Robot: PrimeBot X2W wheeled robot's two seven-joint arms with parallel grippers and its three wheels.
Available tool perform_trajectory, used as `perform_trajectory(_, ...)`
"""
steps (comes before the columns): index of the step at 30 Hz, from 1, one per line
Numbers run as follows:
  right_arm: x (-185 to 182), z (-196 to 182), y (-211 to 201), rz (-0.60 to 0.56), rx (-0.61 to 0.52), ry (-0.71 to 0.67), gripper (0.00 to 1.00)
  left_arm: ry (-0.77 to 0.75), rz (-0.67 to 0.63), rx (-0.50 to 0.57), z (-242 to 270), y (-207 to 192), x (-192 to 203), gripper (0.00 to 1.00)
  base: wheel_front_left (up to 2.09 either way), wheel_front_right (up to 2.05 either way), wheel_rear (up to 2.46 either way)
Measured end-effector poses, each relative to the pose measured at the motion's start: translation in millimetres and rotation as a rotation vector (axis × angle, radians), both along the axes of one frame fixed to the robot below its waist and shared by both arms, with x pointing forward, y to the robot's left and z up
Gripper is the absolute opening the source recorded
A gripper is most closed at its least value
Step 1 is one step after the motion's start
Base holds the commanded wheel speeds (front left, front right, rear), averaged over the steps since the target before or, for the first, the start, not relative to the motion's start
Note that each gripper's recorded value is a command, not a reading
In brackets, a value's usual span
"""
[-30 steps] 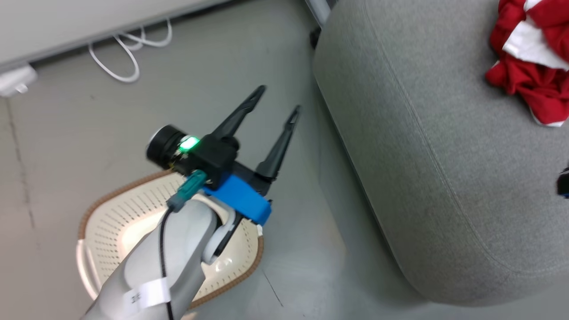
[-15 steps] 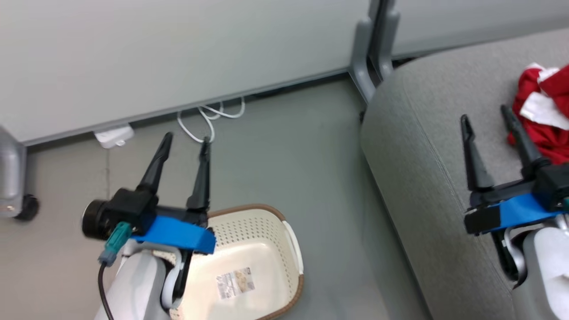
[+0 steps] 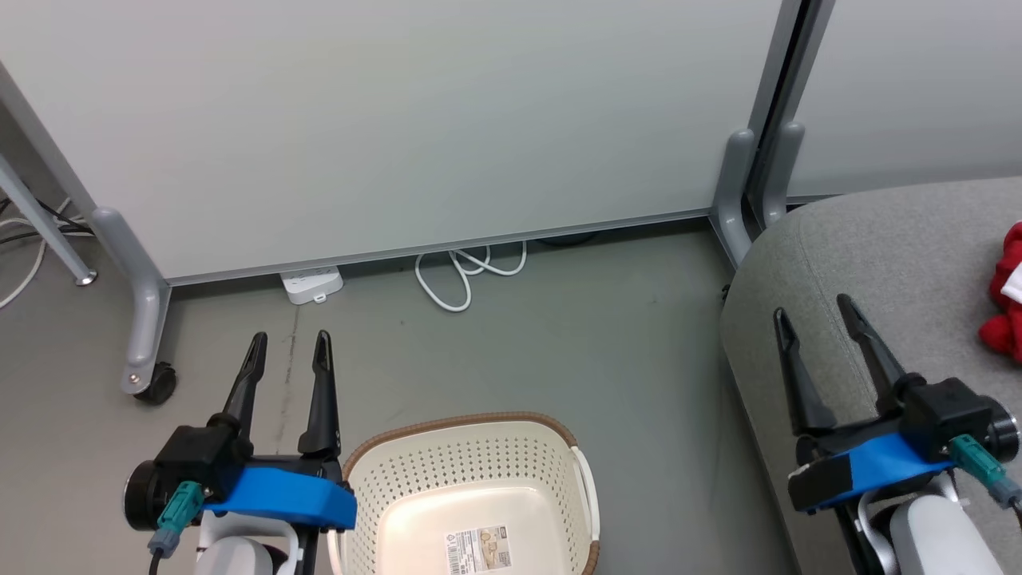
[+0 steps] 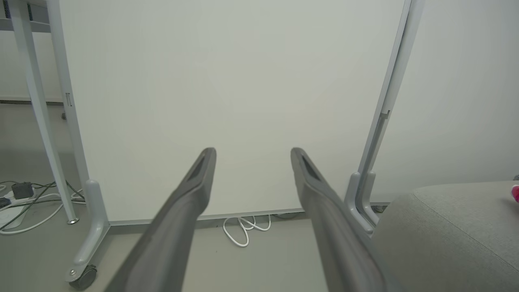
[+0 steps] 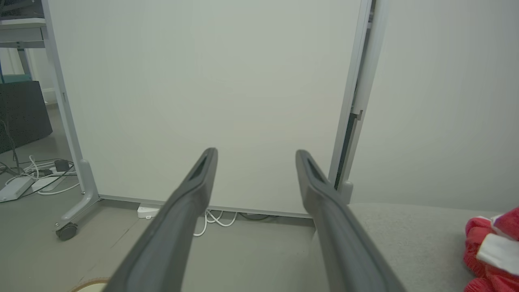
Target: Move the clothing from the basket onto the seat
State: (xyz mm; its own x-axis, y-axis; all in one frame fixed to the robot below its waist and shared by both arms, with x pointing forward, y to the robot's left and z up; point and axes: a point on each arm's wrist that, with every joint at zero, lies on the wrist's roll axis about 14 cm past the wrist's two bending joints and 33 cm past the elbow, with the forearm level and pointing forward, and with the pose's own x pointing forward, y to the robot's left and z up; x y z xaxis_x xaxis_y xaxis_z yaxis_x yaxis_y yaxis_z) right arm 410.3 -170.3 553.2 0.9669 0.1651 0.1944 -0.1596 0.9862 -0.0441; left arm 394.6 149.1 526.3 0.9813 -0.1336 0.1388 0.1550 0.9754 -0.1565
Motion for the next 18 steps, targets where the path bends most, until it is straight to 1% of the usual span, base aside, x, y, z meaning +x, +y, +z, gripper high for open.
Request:
perform_trajectory(3,-5,-6,11,0.018,0.025,0.017,1.0,0.006,0.031,-0.002,-3,10,-9,1.0,0.0,0.0,0.0)
perform_trajectory(8,-13,-15,18,0.025,0.056,0.041,1.0,0.014,0.064,-0.001,-6,22,-19,1.0,0.0,0.0,0.0)
perform_trajectory(18,-20,-31,24,0.028,0.078,0.087,1.0,0.045,0.098,-0.015,-16,32,-31,1.0,0.0,0.0,0.0)
